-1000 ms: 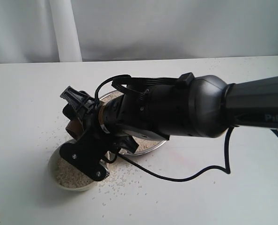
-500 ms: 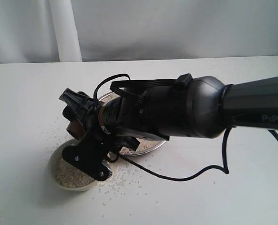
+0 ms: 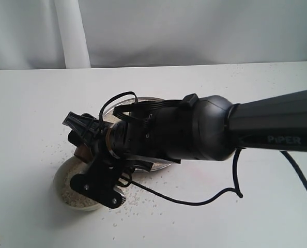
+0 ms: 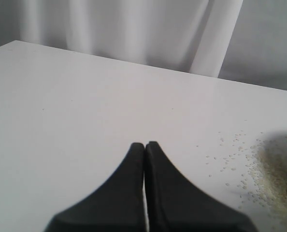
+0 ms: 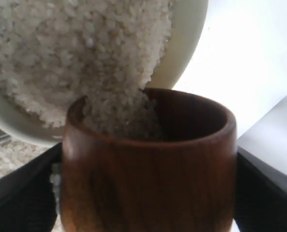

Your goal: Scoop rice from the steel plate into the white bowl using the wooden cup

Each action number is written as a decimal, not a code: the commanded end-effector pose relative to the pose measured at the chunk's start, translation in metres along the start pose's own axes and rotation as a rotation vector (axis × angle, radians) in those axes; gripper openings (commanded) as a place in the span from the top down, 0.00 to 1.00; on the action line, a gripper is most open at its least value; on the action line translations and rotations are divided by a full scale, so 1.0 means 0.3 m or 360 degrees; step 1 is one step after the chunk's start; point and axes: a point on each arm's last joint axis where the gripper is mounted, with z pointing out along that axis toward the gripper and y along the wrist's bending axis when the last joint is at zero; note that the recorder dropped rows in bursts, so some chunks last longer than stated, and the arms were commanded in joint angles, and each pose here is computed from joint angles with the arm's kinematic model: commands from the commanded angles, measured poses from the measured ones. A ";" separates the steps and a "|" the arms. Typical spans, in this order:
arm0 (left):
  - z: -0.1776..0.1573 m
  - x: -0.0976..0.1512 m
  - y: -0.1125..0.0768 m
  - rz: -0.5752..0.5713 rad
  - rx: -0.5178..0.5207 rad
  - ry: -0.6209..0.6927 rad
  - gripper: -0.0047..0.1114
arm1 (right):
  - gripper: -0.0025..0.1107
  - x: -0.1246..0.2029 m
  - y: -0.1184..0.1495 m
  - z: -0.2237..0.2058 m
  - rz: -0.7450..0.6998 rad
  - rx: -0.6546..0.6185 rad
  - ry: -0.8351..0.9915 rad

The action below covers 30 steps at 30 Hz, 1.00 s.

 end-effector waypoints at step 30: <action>0.002 0.000 -0.001 -0.0008 0.0005 0.0005 0.96 | 0.98 -0.009 -0.103 -0.091 -0.0235 0.0048 0.0172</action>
